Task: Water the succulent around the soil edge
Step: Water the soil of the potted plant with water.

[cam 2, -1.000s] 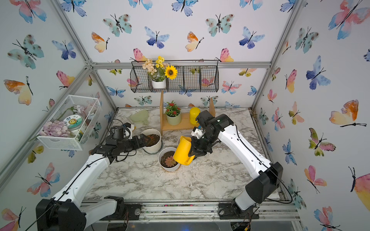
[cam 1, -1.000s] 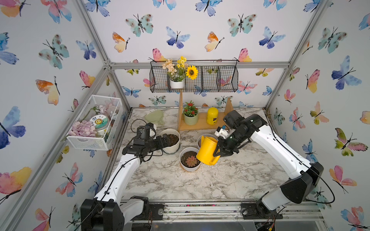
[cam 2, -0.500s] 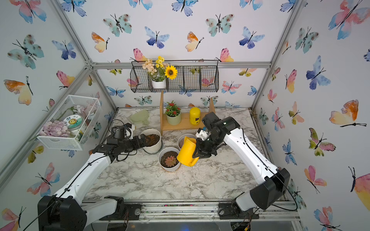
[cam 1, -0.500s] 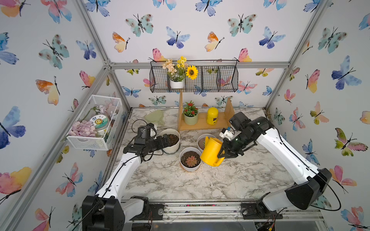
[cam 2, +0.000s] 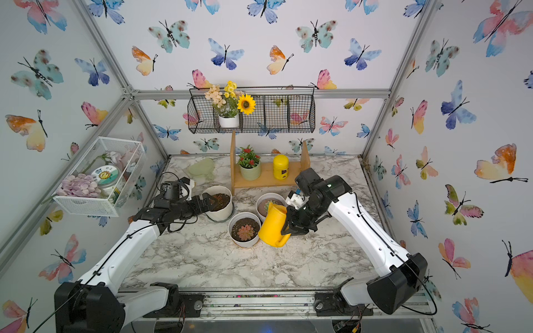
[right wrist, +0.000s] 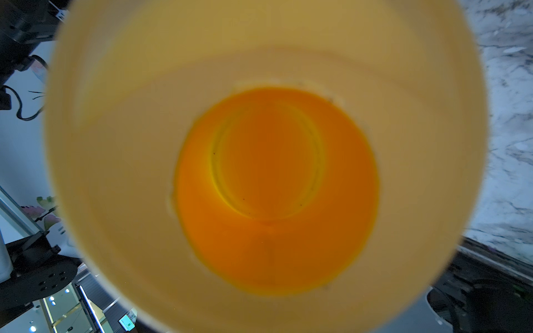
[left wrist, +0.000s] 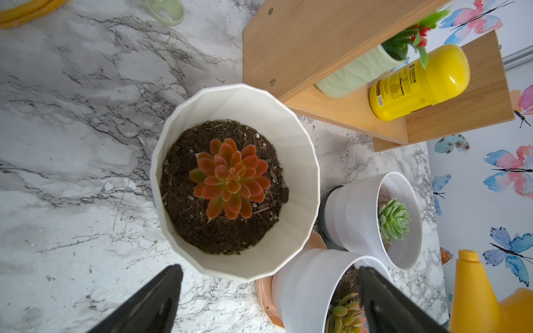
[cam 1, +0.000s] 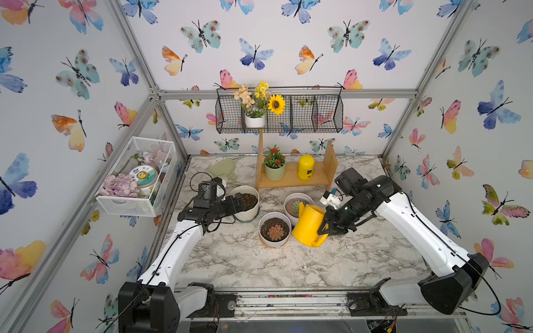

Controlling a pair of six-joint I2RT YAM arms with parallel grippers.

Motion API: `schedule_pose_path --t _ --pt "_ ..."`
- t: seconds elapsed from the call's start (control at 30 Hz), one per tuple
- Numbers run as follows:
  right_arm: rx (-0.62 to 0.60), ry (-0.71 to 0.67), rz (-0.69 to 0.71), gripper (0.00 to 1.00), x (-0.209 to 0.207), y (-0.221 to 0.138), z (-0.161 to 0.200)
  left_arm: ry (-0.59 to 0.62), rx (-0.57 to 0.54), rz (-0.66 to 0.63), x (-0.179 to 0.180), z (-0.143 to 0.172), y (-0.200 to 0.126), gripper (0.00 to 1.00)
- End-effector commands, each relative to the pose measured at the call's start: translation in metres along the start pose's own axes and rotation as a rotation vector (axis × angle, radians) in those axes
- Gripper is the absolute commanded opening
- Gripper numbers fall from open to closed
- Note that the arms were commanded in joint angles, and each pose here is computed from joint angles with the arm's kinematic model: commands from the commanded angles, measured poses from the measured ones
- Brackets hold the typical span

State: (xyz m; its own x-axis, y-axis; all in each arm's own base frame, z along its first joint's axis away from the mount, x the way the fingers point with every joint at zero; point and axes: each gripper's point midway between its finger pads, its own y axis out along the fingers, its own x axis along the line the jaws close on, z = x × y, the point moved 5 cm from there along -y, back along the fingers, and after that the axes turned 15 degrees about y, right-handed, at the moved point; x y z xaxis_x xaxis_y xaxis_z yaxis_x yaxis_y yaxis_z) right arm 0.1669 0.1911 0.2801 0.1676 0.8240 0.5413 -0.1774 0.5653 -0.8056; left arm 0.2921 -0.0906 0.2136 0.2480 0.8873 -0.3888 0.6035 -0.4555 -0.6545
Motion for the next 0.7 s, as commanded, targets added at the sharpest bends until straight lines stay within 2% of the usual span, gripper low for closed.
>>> schedule_pose_path --t 0.0,0.27,0.53,0.67 --pt "0.006 -0.004 -0.014 0.02 -0.005 -0.003 0.009 0.004 0.000 0.039 -0.007 0.001 -0.002 0.98" --pt "-0.015 0.005 0.020 0.02 -0.018 0.000 0.013 0.003 0.008 0.045 -0.010 0.003 -0.002 0.99" --pt "-0.184 -0.077 0.047 0.02 -0.001 -0.029 -0.001 -0.018 0.006 0.034 -0.012 0.004 -0.006 0.99" --pt "-0.266 -0.138 0.124 0.02 0.004 -0.034 -0.013 -0.045 0.011 0.007 -0.013 -0.002 -0.014 0.99"
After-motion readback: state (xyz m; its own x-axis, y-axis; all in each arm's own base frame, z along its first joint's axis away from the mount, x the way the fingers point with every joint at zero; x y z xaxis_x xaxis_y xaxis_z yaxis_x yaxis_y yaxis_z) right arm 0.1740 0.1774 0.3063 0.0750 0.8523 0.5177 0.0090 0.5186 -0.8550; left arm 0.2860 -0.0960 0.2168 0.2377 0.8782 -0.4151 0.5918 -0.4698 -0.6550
